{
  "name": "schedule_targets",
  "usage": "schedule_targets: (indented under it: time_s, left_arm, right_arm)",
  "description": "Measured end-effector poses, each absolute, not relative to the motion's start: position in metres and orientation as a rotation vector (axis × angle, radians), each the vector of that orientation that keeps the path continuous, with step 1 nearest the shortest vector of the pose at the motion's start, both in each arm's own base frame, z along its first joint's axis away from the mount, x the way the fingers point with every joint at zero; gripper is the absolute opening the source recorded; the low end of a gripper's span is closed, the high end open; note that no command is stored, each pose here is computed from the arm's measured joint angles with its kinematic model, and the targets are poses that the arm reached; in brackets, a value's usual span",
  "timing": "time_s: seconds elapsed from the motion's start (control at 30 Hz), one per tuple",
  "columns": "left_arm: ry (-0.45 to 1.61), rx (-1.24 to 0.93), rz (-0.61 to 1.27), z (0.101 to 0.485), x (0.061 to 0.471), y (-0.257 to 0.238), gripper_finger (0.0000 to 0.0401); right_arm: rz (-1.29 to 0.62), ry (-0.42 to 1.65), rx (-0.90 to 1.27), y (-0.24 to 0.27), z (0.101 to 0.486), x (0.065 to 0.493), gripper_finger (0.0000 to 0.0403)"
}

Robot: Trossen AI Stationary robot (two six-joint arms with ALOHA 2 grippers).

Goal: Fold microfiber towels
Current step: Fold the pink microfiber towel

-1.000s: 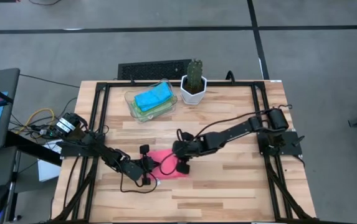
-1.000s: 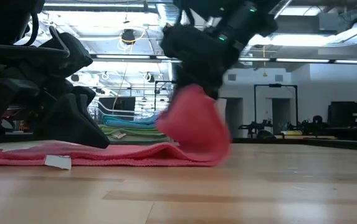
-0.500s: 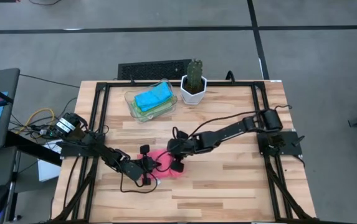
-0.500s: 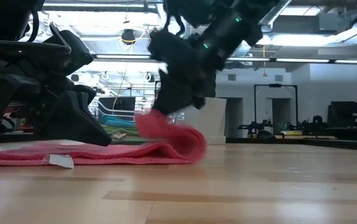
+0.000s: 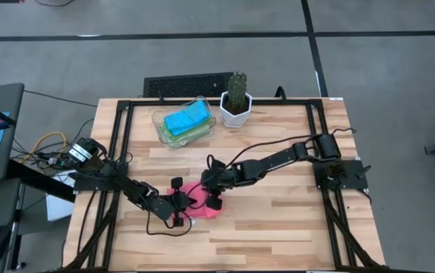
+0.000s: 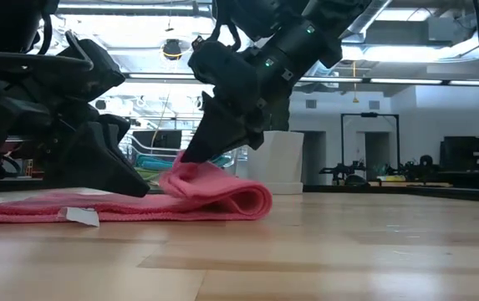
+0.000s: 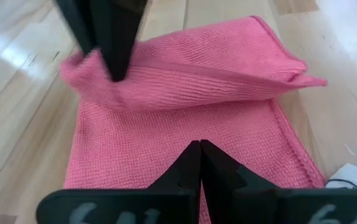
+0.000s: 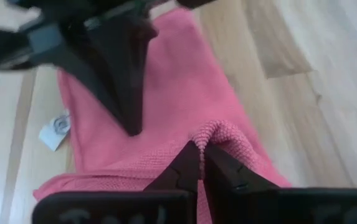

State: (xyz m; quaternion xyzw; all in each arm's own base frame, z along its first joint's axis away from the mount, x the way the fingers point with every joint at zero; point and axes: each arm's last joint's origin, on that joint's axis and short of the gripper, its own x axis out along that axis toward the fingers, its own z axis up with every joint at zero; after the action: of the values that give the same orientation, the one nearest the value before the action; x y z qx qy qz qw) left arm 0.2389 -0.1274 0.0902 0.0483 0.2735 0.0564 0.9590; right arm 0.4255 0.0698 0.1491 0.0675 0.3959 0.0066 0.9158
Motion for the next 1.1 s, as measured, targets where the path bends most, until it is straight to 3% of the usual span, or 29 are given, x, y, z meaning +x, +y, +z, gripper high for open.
schedule_targets:
  time_s: [0.2,0.8,0.97,1.1]
  left_arm:
    - [0.553,0.100,0.113,0.090,0.239,-0.128,0.0000]
    - [0.555,0.085,0.107,0.090,0.239,-0.128,0.0000]
    - [0.546,0.063,0.100,0.095,0.238,-0.128,0.0000]
    - [0.438,0.030,0.092,0.124,0.237,-0.130,0.0000]
  right_arm:
    - [0.050,0.828,0.101,0.072,0.148,0.424,0.0052]
    - [0.004,0.781,0.109,0.060,0.152,0.428,0.0207]
    - [-0.036,0.628,-0.039,0.070,0.193,0.422,0.0196]
    - [0.002,0.549,-0.039,0.078,0.191,0.401,0.0158]
